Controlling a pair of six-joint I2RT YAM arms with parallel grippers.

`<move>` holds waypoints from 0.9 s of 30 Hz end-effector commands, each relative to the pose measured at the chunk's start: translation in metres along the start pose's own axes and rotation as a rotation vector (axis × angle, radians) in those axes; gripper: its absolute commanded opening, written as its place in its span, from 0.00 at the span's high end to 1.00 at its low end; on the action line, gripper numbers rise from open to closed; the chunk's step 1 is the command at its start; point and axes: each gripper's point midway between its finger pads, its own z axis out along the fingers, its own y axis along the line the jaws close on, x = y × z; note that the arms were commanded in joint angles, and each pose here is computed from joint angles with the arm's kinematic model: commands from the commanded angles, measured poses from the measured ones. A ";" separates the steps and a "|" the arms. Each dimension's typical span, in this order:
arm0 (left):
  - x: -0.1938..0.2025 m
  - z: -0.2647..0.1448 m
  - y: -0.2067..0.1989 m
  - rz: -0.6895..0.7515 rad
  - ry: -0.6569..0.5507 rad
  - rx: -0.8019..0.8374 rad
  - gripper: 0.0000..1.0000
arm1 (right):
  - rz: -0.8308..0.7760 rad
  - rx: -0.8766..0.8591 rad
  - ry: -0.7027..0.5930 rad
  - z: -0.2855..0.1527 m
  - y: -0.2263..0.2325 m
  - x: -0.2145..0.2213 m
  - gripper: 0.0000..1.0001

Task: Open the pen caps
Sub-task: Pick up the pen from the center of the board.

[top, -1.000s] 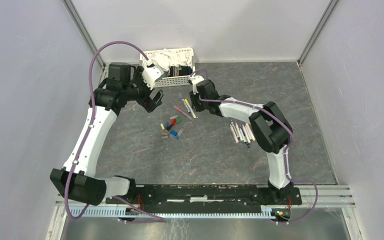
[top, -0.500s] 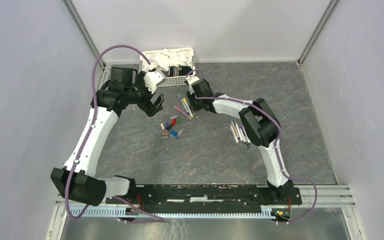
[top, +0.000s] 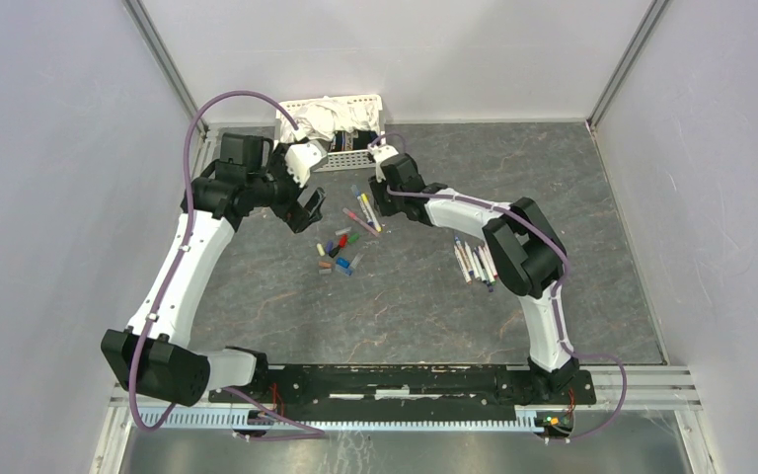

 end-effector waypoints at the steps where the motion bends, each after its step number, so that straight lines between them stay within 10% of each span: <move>1: -0.001 0.002 -0.006 0.013 -0.015 0.040 0.00 | 0.007 -0.056 -0.060 -0.006 0.025 -0.025 0.67; 19: 0.002 0.001 -0.007 0.027 -0.005 0.045 0.00 | -0.039 0.017 0.101 0.020 0.006 0.043 0.72; 27: 0.013 0.009 -0.016 0.023 0.014 0.098 0.00 | -0.080 0.039 0.077 -0.011 -0.007 0.054 1.00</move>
